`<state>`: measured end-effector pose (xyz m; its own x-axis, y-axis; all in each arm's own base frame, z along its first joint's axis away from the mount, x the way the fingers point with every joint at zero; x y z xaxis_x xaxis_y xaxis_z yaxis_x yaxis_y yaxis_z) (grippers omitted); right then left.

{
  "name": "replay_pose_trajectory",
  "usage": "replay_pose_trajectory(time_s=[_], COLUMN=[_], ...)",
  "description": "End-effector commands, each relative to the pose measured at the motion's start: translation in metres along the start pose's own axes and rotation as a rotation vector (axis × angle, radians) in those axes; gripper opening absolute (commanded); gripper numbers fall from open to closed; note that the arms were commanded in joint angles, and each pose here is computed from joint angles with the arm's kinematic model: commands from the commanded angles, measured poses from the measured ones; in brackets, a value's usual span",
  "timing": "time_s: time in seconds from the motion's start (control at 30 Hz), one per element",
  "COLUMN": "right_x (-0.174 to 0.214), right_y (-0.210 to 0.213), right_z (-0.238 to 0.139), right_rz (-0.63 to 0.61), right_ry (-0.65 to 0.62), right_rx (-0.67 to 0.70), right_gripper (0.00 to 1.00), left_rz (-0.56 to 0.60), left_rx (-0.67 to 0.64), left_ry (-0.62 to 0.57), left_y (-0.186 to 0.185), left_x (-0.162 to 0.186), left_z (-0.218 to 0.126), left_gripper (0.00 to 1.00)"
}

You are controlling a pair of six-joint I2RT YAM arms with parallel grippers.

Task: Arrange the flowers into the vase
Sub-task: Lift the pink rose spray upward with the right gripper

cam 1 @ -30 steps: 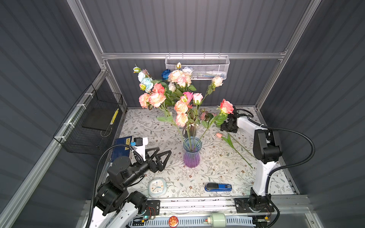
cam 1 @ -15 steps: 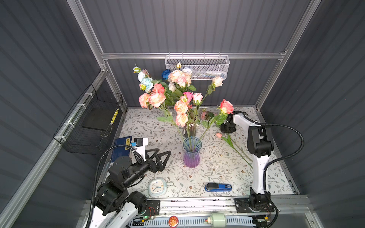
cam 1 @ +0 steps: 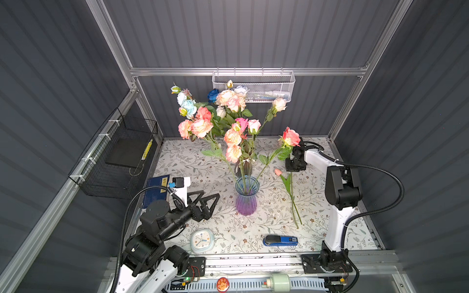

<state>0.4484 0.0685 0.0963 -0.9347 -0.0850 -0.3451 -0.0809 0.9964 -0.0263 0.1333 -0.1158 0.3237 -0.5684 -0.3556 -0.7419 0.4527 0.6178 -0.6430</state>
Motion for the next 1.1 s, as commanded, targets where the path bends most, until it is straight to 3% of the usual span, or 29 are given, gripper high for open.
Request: replay_pose_trajectory(time_s=[0.0, 0.4, 1.07], right_x=[-0.011, 0.018, 0.131], right_y=[-0.007, -0.023, 0.006], right_z=[-0.023, -0.131, -0.320], right_rz=[0.074, 0.258, 0.184], right_ry=[-0.144, -0.533, -0.960], right_rx=[0.020, 0.032, -0.094], right_gripper=[0.00, 0.00, 0.00], left_rz=[0.015, 0.027, 0.036], left_rx=[0.018, 0.044, 0.005], left_ry=[-0.020, -0.036, -0.086], left_y=[-0.009, -0.017, -0.019], left_x=[-0.007, -0.013, -0.024], left_z=[-0.008, -0.015, -0.024], left_gripper=[1.00, 1.00, 1.00])
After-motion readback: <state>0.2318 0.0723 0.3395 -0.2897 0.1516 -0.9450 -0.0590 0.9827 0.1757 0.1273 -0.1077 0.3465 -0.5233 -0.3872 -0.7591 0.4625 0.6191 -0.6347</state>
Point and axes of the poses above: each gripper's point midway between its finger pads, its own z axis out along the fingers, its own y axis along the line the jaws close on, x = y × z, the point moved 5 cm from there along -z, back along the fingers, and after that the axes turned 6 degrees about -z, right-handed, at the moved point
